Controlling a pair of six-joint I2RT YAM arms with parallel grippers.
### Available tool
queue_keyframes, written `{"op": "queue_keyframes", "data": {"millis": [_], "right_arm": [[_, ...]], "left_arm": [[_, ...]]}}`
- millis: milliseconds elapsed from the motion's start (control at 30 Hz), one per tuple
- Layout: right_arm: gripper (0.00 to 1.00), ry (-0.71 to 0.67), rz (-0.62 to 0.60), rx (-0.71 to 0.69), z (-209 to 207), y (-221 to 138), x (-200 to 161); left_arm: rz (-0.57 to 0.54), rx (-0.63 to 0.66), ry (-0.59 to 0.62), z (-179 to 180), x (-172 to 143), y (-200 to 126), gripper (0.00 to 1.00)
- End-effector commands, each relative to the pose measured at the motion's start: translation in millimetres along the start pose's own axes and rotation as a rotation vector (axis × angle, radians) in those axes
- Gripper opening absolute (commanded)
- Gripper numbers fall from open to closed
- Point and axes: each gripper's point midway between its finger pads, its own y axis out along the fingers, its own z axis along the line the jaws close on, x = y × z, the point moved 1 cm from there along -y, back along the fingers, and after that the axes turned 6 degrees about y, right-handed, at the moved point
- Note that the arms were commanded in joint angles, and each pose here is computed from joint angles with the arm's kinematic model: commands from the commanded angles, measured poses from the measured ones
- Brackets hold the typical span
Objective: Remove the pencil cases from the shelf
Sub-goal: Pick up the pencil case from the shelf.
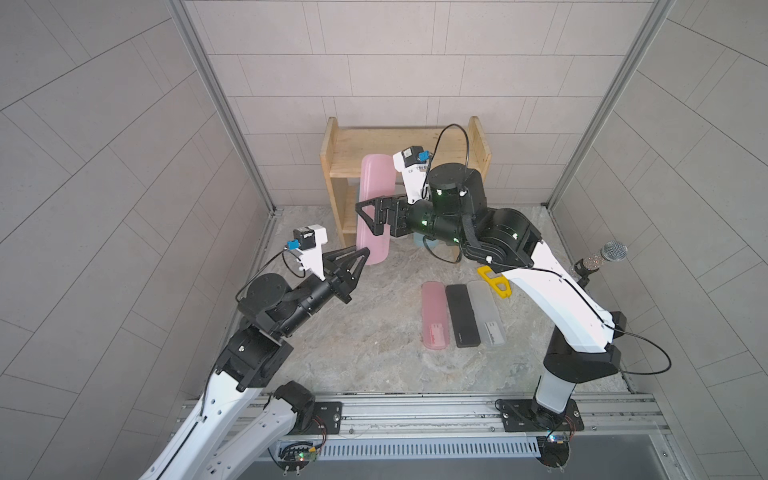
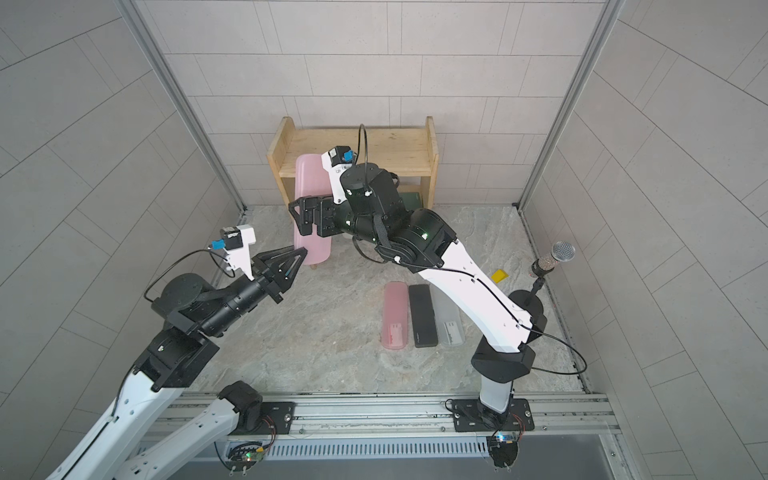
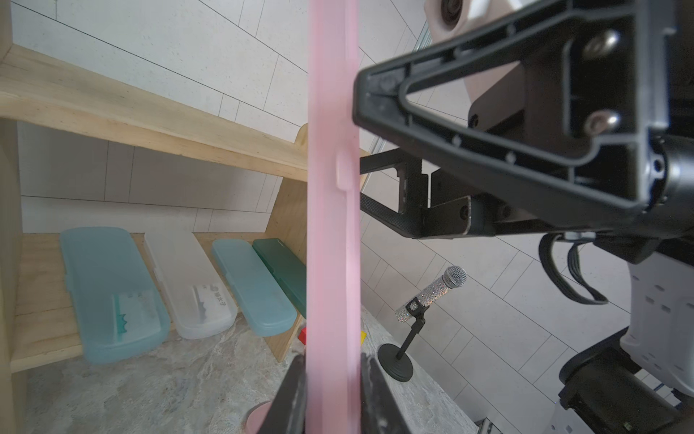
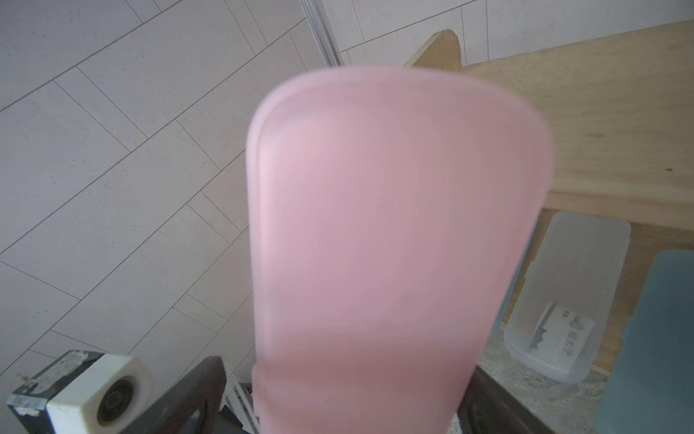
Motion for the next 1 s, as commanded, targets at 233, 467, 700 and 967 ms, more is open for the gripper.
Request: {"op": "queue_keyframes", "data": {"millis": [233, 467, 700, 967], "right_arm": [[0.67, -0.001, 0.037, -0.026, -4, 3, -9], [1.00, 0.005, 0.030, -0.014, -1, 2, -7], [1.00, 0.008, 0.052, -0.026, -5, 14, -15], [0.85, 0.022, 0.047, -0.024, -5, 20, -16]], "left_arm": [[-0.017, 0.017, 0.049, -3, 13, -12, 0.00], [-0.026, 0.031, 0.059, -2, 15, -16, 0.00], [-0.038, 0.024, 0.061, -4, 18, -19, 0.00], [-0.033, 0.032, 0.059, -4, 18, -22, 0.00]]}}
